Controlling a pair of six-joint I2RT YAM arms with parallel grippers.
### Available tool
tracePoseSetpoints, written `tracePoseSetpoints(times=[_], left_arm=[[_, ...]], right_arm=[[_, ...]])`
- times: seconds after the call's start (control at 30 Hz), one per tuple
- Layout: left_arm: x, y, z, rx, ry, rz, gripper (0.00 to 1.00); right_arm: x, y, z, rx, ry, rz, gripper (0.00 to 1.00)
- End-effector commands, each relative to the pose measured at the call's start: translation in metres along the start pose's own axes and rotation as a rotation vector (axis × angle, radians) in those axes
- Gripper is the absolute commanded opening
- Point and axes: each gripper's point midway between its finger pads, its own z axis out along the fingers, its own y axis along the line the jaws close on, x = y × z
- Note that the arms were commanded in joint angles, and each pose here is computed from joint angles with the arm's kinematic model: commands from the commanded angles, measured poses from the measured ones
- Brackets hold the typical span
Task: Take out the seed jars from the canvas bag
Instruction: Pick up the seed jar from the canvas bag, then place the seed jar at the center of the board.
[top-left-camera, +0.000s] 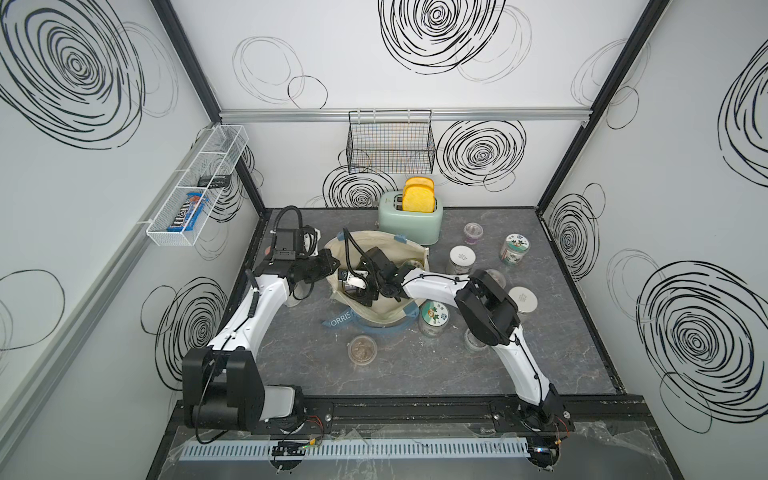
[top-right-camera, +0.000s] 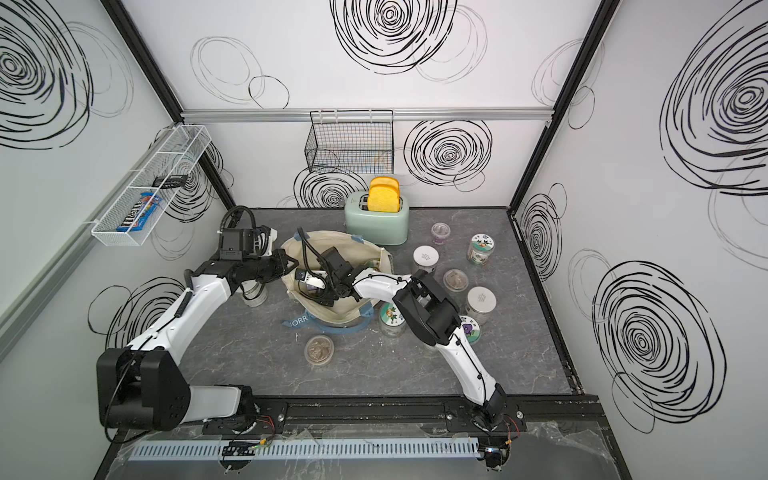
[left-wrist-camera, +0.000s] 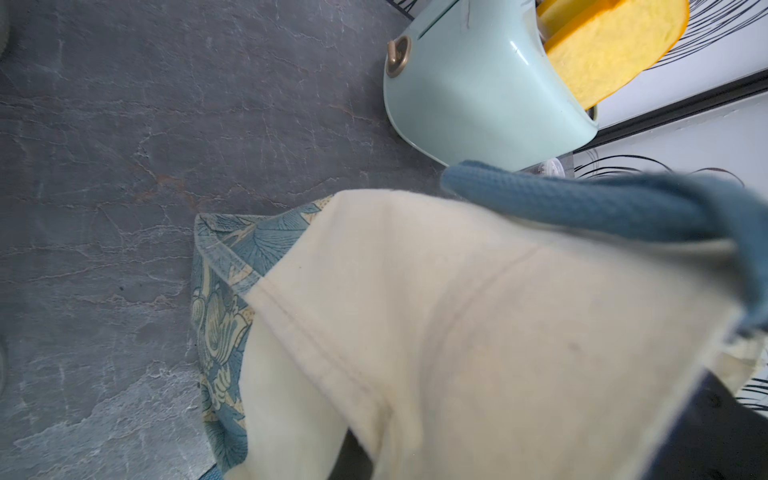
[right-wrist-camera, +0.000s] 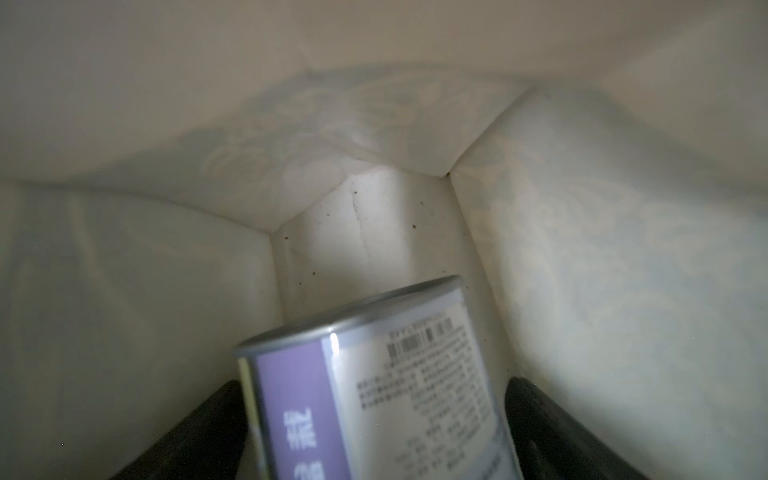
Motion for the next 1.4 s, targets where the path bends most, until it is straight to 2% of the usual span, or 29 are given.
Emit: tracePoseSetpoints(times=[0.0, 0.1, 0.17, 0.23, 0.33, 0.6, 0.97, 1.13, 1.23, 1.37], left_arm=[[-0.013, -0.024, -0.004, 0.089, -0.052, 0.048, 0.08], [-0.014, -0.024, -0.005, 0.088, -0.057, 0.05, 0.08], [-0.015, -0.024, -0.005, 0.087, -0.06, 0.05, 0.09], [-0.016, -0.024, -0.005, 0.085, -0.063, 0.05, 0.08], [-0.018, -0.024, -0.005, 0.078, -0.073, 0.055, 0.08], [-0.02, -0.022, -0.007, 0.061, -0.086, 0.059, 0.09], [-0.02, -0.024, -0.006, 0.057, -0.09, 0.064, 0.1], [-0.02, -0.024, -0.007, 0.056, -0.092, 0.065, 0.1], [-0.02, -0.025, -0.007, 0.057, -0.096, 0.067, 0.1], [-0.019, -0.024, -0.005, 0.058, -0.092, 0.065, 0.11]], right_arm=[[0.021, 0.022, 0.014, -0.067, 0.083, -0.021, 1.0], [0.026, 0.023, 0.015, -0.074, 0.106, 0.002, 0.94], [0.026, 0.021, 0.008, -0.066, 0.114, 0.024, 0.85], [0.022, 0.018, -0.001, -0.061, 0.107, 0.052, 0.78], [0.009, 0.01, -0.024, -0.03, 0.062, 0.087, 0.73], [-0.045, -0.028, -0.101, 0.097, -0.136, 0.191, 0.71], [-0.061, -0.046, -0.177, 0.158, -0.319, 0.304, 0.71], [-0.086, -0.033, -0.234, 0.107, -0.502, 0.341, 0.71], [-0.102, -0.014, -0.277, 0.033, -0.656, 0.34, 0.71], [-0.117, 0.011, -0.328, -0.189, -0.827, 0.398, 0.72]])
